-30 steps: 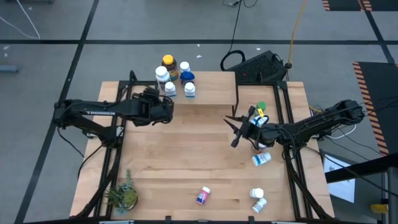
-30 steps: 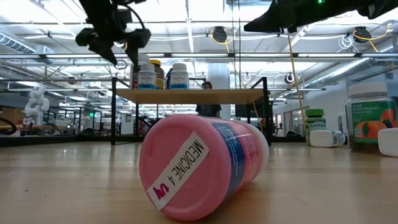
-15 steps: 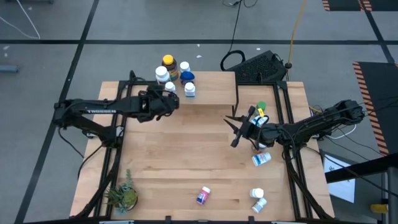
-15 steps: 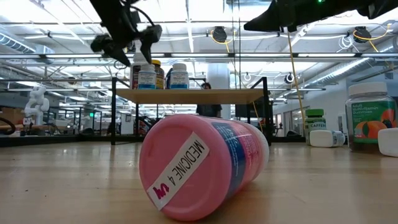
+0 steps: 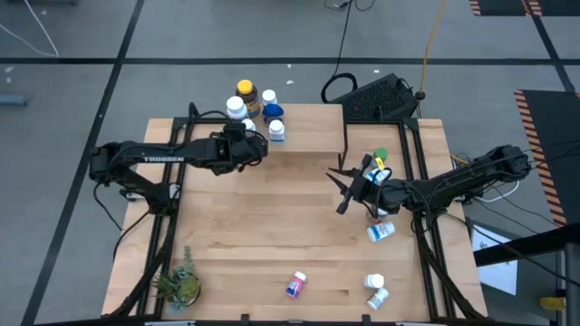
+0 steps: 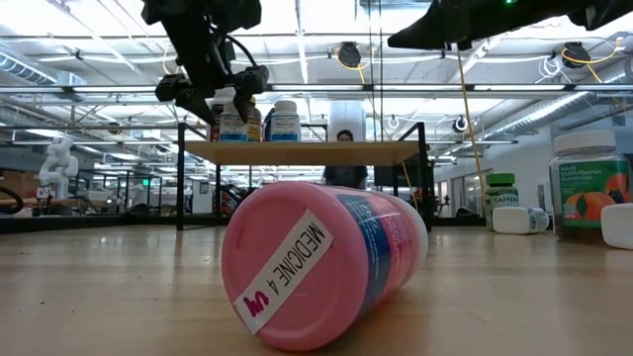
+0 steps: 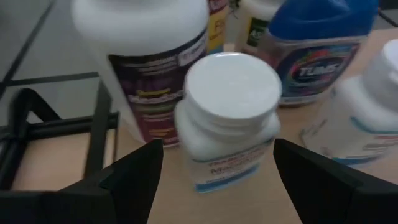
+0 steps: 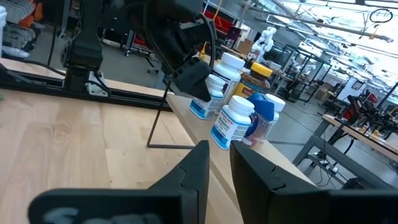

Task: Pick and place medicine bottles onto shelf by color
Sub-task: Adjust the white medicine bottles on the shelf

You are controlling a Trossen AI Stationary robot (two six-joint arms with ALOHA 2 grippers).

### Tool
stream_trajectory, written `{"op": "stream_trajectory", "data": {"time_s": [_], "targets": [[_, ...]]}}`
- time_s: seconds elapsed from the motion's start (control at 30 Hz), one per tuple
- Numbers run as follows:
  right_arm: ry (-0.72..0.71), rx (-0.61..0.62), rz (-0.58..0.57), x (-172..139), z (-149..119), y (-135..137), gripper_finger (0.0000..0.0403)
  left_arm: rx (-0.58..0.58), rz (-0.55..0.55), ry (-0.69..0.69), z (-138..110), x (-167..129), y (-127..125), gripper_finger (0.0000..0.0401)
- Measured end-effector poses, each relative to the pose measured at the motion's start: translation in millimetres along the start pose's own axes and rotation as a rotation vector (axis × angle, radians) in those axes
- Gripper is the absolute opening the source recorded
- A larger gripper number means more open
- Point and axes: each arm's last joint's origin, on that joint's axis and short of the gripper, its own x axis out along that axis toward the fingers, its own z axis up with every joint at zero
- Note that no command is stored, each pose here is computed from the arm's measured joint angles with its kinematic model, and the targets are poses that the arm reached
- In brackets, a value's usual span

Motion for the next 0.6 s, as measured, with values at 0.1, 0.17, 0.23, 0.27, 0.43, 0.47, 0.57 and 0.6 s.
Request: {"op": "stream_trajectory", "data": {"time_s": [0.1,0.17,0.23,0.27,0.43,0.47,0.57,0.6], "targets": [[0.0,-0.003,0.0,0.0,0.0,0.0,0.0059,0.003,0.025,-0.015,0.7,0.4,2.0,0.031],[0.0,-0.003,0.0,0.0,0.0,0.0,0.0059,0.014,0.047,-0.006,-1.1,0.5,4.7,0.031],[0.0,-0.003,0.0,0.0,0.0,0.0,0.0059,0.018,0.067,0.002,-2.6,0.2,7.1,0.031],[0.0,-0.003,0.0,0.0,0.0,0.0,0.0059,0.027,0.075,0.008,-3.4,0.1,8.3,0.031],[0.0,-0.003,0.0,0.0,0.0,0.0,0.0059,0.052,0.085,0.021,-5.7,-1.3,9.7,0.031],[0.0,-0.003,0.0,0.0,0.0,0.0,0.0059,0.056,0.082,0.021,-6.2,-2.1,9.2,0.031],[0.0,0.004,0.0,0.0,0.0,0.0,0.0059,0.069,0.07,0.022,-8.1,-4.9,7.5,0.031],[0.0,0.005,-0.001,0.0,0.0,-0.1,0.0059,0.078,0.066,0.022,-8.5,-5.9,7.1,0.031]]}}
